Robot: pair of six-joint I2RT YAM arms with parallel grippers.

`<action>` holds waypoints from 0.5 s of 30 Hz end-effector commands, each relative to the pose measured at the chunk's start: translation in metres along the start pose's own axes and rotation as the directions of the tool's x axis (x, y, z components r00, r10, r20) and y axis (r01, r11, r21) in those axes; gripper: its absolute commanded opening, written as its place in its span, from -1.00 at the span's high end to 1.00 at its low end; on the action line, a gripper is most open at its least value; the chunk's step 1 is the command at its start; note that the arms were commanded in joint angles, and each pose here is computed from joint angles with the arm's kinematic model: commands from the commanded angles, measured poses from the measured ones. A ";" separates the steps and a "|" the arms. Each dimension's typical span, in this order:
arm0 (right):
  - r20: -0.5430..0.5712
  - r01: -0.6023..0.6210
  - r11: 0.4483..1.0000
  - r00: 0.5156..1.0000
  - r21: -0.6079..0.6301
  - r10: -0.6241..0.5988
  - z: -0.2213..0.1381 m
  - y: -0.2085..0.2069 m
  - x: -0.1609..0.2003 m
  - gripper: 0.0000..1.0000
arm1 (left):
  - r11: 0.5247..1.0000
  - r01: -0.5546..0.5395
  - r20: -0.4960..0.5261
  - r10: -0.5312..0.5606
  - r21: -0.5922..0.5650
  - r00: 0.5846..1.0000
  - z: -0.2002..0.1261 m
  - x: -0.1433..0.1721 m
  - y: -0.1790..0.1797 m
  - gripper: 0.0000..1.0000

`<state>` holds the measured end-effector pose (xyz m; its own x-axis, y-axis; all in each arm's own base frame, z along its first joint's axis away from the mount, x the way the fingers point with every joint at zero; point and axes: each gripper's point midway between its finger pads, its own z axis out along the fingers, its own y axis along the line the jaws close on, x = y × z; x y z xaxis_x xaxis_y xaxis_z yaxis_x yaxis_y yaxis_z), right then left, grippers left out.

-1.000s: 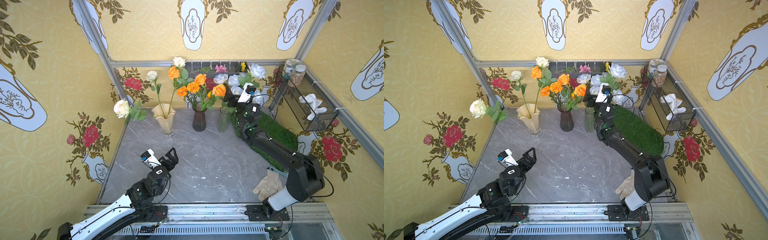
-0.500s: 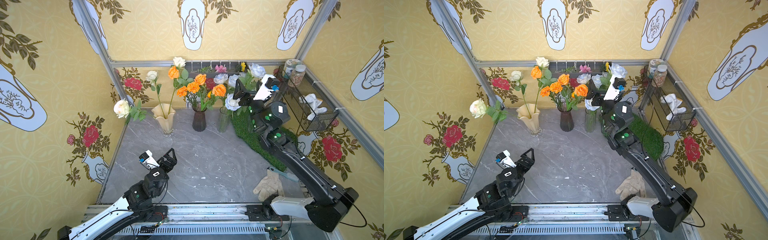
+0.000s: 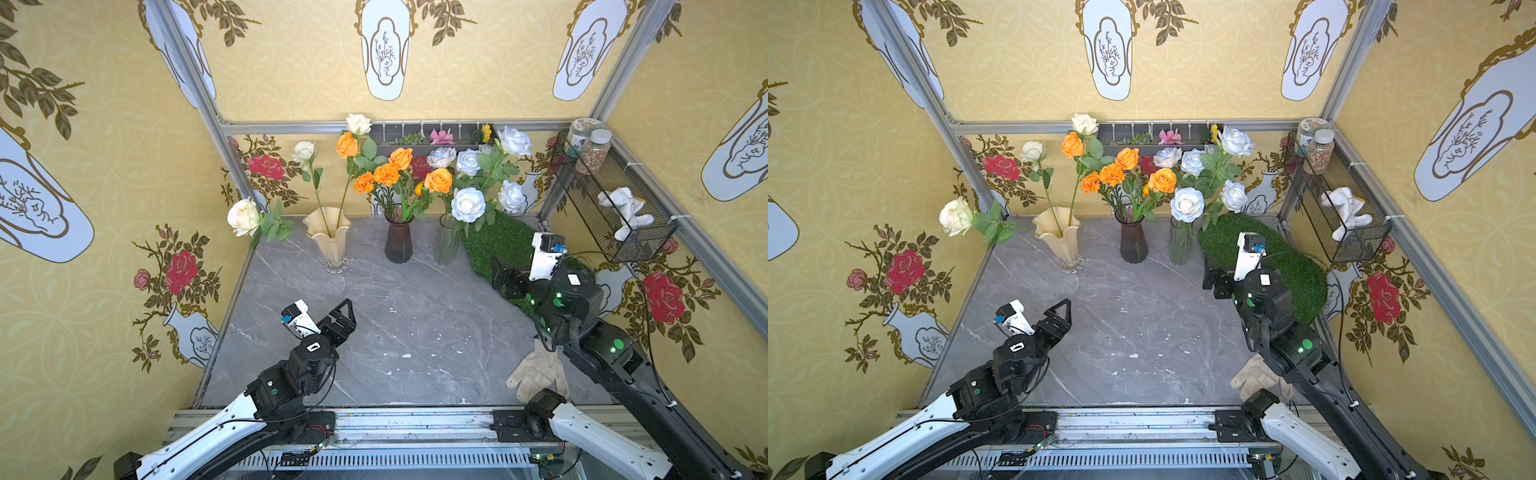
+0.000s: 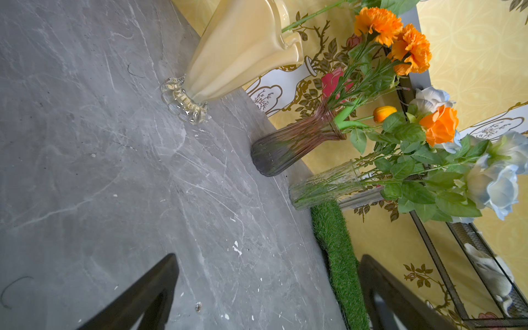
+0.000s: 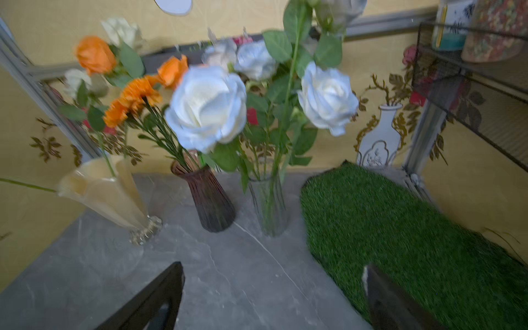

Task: Arrange the flowers in different vases according to their colors
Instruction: Reset both arms

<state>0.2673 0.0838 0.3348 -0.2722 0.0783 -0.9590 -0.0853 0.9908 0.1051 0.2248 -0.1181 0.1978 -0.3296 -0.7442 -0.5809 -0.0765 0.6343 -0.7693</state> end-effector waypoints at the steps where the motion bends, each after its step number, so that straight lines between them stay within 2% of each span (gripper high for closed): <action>1: -0.063 -0.004 0.994 0.998 0.113 0.012 -0.001 -0.025 0.035 -0.95 | 1.000 0.007 -0.043 -0.008 -0.025 0.999 -0.001 0.006 0.003 -1.00; 5: -0.029 0.003 0.962 1.000 0.273 0.005 0.000 -0.055 0.052 -0.95 | 0.998 0.040 -0.023 -0.041 -0.039 0.999 -0.002 0.003 0.006 -1.00; 10: 0.014 0.032 0.889 0.999 0.456 -0.043 0.011 -0.083 0.073 -0.95 | 0.998 0.064 0.095 -0.063 -0.011 0.993 0.012 -0.009 -0.004 -1.00; 12: 0.012 0.050 0.865 0.998 0.500 -0.064 0.020 -0.088 0.087 -0.95 | 0.998 -0.062 0.136 0.062 -0.003 0.989 0.020 -0.011 -0.014 -1.00; 15: 0.005 0.084 0.852 0.995 0.516 -0.101 0.032 -0.089 0.104 -0.95 | 0.973 -0.164 0.216 0.198 -0.165 0.956 0.024 -0.028 -0.006 -1.00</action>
<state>0.2690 0.0141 0.2036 -0.3672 -0.0354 -0.9295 0.3147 0.9356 -0.1599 0.2465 -0.1212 0.1868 -0.2635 -0.6836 -0.6806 -0.1454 0.7256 -0.6725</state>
